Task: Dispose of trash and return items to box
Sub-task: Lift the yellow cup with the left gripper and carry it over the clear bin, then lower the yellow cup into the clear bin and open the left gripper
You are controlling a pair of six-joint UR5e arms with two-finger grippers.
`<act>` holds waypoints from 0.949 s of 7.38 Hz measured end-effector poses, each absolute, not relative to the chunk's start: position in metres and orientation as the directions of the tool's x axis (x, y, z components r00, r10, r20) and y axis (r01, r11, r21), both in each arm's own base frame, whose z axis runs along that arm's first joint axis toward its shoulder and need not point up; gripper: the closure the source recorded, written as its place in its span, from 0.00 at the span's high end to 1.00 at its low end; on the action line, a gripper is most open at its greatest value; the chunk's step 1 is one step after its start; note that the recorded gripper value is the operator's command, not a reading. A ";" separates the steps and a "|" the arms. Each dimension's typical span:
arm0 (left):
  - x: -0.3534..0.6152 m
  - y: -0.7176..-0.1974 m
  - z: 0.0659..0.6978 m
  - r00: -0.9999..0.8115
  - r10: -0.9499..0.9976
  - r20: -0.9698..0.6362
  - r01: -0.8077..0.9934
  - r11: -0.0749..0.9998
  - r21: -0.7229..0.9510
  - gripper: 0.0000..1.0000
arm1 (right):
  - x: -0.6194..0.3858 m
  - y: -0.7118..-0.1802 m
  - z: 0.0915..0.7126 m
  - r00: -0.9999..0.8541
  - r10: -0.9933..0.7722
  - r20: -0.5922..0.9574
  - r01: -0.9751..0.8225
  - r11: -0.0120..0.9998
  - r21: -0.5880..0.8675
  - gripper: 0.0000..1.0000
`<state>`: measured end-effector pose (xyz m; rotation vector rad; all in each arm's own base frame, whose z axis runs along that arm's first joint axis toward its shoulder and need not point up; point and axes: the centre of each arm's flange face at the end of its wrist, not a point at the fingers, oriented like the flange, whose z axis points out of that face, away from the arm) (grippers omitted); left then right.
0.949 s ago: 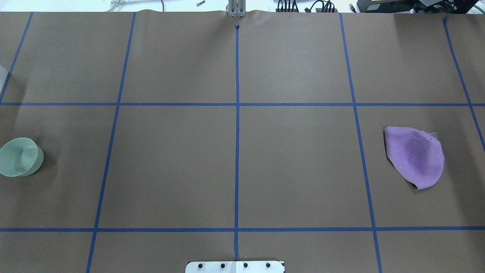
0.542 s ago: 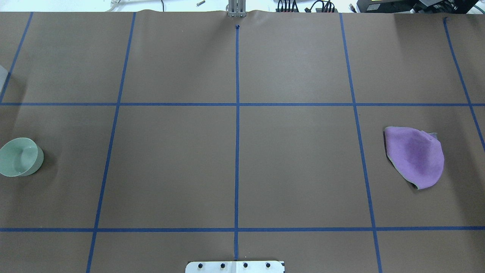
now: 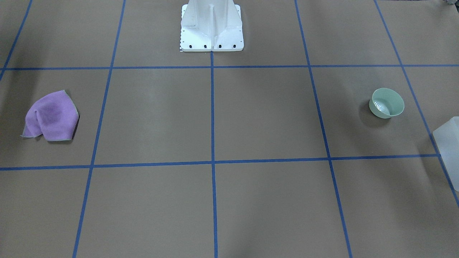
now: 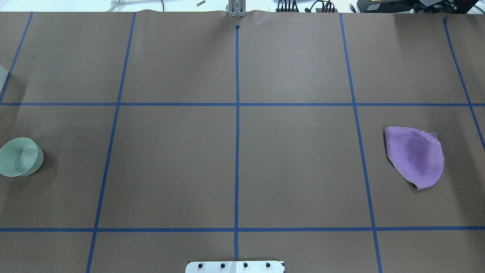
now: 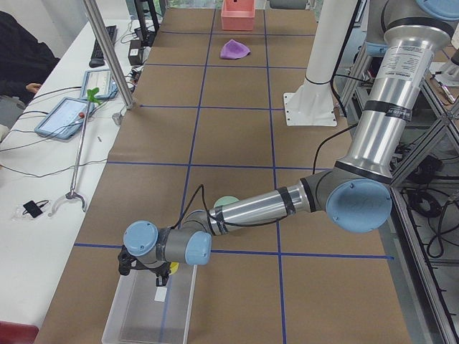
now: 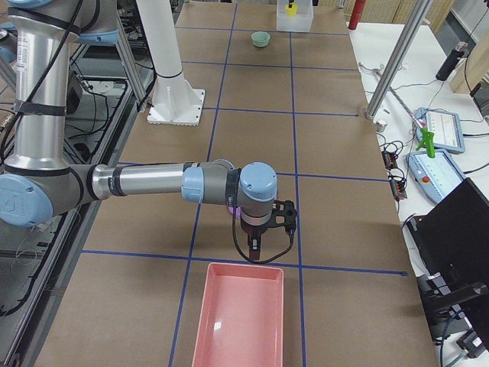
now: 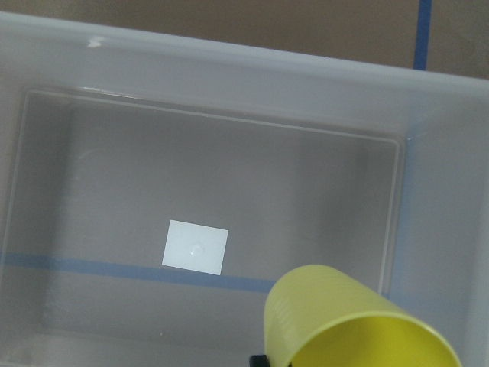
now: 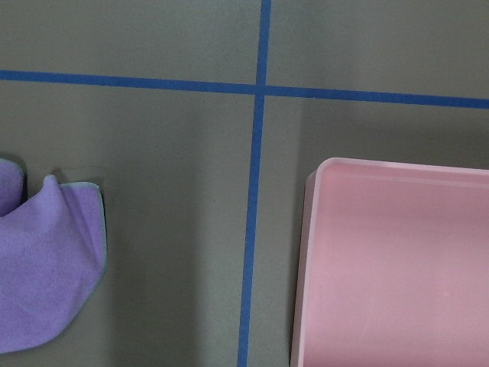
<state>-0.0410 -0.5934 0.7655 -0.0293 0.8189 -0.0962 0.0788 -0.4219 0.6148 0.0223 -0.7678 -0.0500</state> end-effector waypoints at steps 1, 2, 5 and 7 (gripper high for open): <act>-0.031 -0.592 0.769 0.682 -0.088 -0.726 0.057 0.996 -0.067 0.00 | 0.078 -0.422 0.615 0.717 -0.054 0.695 0.038 0.999 0.039 1.00; -0.026 -0.591 0.771 0.684 -0.084 -0.725 0.049 0.996 -0.069 0.00 | 0.078 -0.422 0.614 0.714 -0.054 0.698 0.038 0.999 0.039 1.00; -0.024 -0.586 0.777 0.684 -0.089 -0.724 0.044 0.996 -0.080 0.55 | 0.077 -0.422 0.613 0.711 -0.056 0.701 0.038 0.998 0.042 1.00; -0.024 -0.582 0.780 0.684 -0.101 -0.723 0.049 0.994 -0.093 0.99 | 0.077 -0.422 0.612 0.710 -0.058 0.702 0.038 0.998 0.044 1.00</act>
